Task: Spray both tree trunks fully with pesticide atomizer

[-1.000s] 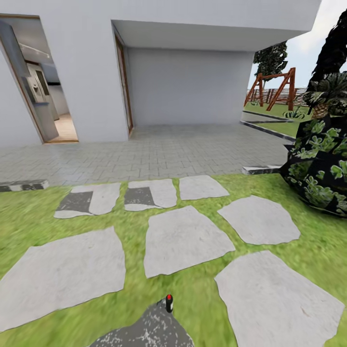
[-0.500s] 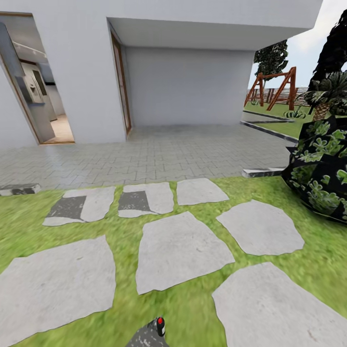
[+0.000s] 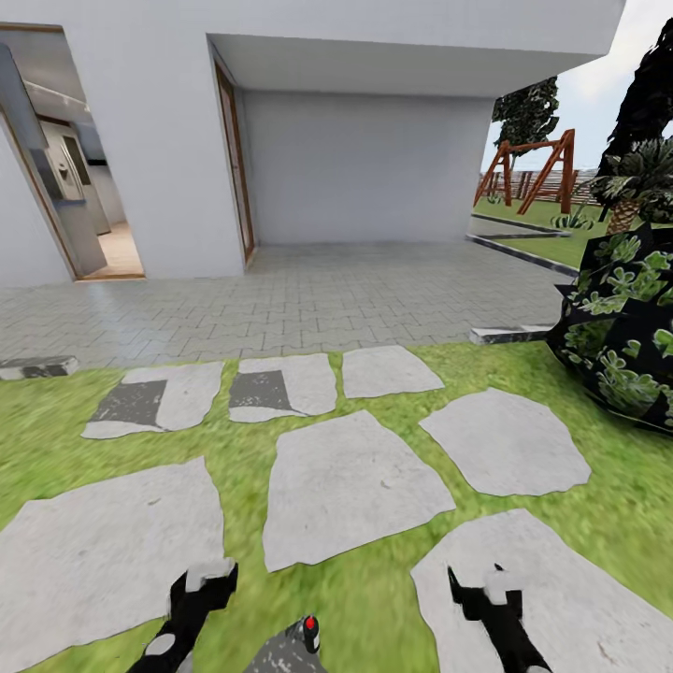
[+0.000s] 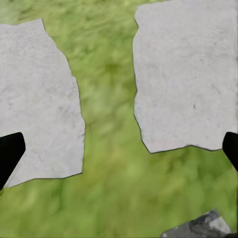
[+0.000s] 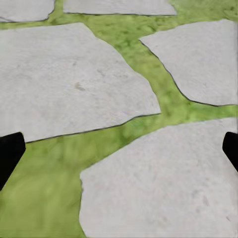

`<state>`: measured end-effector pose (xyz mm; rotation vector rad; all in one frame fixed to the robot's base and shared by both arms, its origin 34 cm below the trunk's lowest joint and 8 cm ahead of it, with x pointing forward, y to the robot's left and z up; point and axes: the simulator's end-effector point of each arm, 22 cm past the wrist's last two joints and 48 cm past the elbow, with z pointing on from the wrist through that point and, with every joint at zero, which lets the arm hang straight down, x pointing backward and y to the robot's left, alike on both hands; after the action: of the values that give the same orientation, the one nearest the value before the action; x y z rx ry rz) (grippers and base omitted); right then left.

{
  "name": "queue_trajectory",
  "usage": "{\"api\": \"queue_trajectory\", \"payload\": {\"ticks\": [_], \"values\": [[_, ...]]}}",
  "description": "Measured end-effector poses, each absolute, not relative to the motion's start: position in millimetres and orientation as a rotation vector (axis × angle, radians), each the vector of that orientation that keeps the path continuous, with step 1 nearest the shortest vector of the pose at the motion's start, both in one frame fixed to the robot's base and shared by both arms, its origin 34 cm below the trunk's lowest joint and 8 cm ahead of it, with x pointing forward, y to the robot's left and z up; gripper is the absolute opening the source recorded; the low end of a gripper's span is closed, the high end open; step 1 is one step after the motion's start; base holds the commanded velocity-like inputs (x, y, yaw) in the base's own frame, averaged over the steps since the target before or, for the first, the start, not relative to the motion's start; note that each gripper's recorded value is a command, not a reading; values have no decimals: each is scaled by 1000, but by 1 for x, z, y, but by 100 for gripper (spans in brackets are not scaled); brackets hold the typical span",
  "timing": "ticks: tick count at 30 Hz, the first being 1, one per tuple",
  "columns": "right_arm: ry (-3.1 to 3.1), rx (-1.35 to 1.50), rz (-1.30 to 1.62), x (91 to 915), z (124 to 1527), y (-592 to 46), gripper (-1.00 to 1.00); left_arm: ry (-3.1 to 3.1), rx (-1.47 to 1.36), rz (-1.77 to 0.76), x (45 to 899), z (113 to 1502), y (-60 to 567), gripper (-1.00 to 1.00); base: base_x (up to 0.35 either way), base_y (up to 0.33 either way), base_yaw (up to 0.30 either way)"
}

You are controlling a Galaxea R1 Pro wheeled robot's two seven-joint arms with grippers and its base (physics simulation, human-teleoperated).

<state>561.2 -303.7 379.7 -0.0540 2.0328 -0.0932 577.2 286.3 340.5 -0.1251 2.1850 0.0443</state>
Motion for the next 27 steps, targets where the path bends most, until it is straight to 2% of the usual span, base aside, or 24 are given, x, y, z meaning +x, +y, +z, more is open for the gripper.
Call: {"api": "queue_trajectory", "payload": {"ticks": [4,6,15,19,27], "values": [[1976,-40,-98,646,435,-304,100,2141,-103,39,613,364,283,100,0,0,0],[1996,-35,-100,662,442,-305,100,2135,-90,43,618,367,283,100,0,0,0],[2031,-39,-90,682,451,-301,100,2136,-46,52,618,367,283,100,0,0,-10],[2033,-38,-95,683,451,-304,100,2138,-27,56,618,367,282,100,0,-51,-215],[2032,-36,-96,683,451,-305,100,2133,-25,56,620,369,282,100,0,-197,-273]]}}
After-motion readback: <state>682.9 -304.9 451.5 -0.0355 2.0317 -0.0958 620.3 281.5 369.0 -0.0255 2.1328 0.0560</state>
